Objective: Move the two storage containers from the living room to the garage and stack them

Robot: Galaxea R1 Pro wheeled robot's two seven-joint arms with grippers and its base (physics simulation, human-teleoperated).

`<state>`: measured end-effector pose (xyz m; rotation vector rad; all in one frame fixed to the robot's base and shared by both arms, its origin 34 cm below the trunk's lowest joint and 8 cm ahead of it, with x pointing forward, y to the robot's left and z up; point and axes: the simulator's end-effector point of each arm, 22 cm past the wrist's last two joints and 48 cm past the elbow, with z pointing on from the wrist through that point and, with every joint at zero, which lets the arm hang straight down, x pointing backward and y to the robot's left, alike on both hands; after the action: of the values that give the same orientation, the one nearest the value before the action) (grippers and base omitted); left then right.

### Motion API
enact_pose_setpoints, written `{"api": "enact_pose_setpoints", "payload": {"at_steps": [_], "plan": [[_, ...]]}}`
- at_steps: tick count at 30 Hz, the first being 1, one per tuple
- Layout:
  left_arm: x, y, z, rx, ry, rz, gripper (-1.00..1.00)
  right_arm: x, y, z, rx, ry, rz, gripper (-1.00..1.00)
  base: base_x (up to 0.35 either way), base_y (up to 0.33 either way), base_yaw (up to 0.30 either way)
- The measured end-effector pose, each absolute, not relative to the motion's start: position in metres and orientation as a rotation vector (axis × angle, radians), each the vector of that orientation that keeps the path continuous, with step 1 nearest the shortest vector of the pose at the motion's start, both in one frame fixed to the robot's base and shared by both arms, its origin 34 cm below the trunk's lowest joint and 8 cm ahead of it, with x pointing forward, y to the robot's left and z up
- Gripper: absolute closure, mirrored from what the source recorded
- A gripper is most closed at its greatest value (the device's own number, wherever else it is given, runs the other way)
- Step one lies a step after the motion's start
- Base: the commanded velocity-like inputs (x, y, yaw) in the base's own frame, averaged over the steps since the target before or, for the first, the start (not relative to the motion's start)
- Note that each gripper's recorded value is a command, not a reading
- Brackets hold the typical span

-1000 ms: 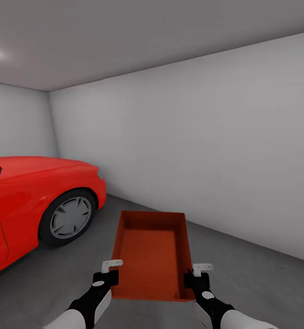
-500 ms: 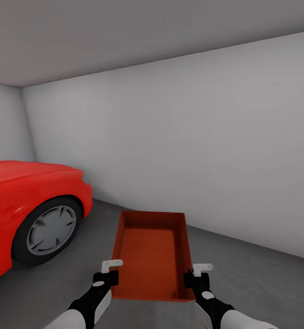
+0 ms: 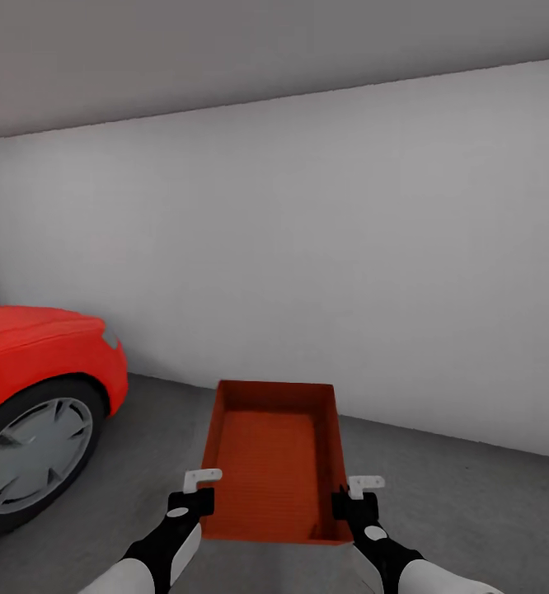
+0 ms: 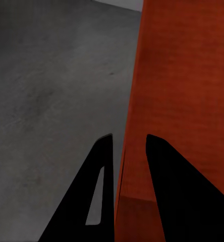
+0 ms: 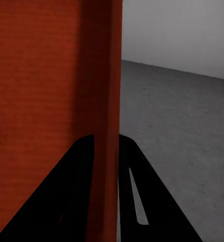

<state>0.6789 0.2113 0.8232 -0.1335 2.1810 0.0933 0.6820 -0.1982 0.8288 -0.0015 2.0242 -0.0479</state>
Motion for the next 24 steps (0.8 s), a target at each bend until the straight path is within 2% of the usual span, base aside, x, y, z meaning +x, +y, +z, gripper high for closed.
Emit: {"api": "enact_pose_setpoints", "payload": {"at_steps": [24], "plan": [[0.6787,0.2112,0.8229,-0.133,2.182,0.093,1.00,0.6817,-0.1983,0.8285,-0.001,2.025,-0.048,1.00,0.302,0.216,-0.284]]}}
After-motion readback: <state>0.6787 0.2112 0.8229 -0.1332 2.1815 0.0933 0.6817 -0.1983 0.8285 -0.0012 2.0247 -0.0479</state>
